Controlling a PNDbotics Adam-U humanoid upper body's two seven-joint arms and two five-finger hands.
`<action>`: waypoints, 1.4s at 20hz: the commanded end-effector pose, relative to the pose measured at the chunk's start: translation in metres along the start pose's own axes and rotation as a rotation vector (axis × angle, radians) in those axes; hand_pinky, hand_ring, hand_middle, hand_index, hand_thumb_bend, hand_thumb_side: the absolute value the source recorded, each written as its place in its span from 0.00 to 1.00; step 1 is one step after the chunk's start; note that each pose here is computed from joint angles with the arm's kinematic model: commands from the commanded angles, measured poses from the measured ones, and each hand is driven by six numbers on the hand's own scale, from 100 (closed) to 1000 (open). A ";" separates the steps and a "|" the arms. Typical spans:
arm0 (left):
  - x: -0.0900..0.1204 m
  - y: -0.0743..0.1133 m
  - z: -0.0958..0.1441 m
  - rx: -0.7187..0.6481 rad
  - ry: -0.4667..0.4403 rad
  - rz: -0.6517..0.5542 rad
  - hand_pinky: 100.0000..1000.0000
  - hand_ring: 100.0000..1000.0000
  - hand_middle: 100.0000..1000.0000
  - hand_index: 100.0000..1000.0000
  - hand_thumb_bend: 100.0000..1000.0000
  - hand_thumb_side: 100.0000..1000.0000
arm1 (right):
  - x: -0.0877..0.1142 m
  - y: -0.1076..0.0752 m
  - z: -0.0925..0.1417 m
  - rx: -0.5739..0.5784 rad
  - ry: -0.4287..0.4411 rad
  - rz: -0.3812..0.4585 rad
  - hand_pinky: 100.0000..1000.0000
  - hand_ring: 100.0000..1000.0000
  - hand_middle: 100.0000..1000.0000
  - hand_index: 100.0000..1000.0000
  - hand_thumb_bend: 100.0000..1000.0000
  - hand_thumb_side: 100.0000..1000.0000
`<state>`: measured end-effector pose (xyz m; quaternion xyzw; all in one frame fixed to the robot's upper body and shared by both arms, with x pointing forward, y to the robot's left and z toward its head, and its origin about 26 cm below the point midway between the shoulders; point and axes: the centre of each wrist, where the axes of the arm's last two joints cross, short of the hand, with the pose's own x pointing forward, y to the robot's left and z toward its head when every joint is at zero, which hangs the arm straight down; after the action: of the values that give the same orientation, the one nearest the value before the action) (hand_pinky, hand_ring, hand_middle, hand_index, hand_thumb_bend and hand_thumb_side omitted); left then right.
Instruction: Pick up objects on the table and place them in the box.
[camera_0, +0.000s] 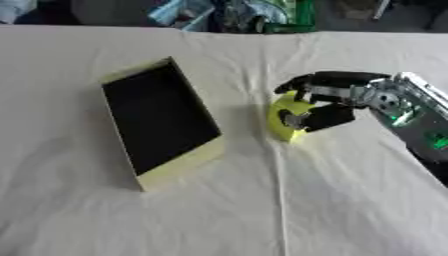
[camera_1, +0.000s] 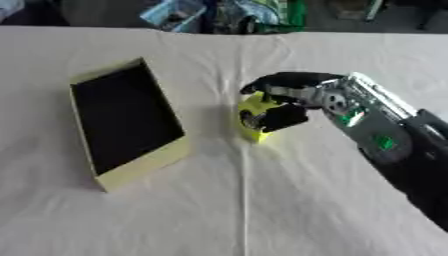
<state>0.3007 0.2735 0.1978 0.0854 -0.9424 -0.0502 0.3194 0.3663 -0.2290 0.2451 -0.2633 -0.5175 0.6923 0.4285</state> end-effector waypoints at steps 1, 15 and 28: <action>0.006 0.000 -0.005 -0.008 -0.029 0.006 0.49 0.62 0.66 0.68 0.00 0.51 | 0.005 -0.016 0.018 -0.059 0.001 0.058 0.84 0.92 0.96 1.00 0.00 0.84; 0.006 -0.001 -0.005 -0.016 -0.026 0.013 0.49 0.62 0.66 0.67 0.00 0.51 | -0.009 -0.017 0.017 -0.004 0.058 0.094 0.91 0.98 1.00 1.00 0.00 0.73; 0.006 -0.002 -0.005 -0.025 -0.027 0.020 0.49 0.62 0.66 0.67 0.00 0.51 | -0.034 -0.011 -0.002 0.014 0.123 0.035 0.90 0.97 1.00 1.00 0.00 0.82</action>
<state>0.3010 0.2707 0.1970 0.0739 -0.9419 -0.0560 0.3228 0.3879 -0.2521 0.2412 -0.3021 -0.4739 0.6927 0.4521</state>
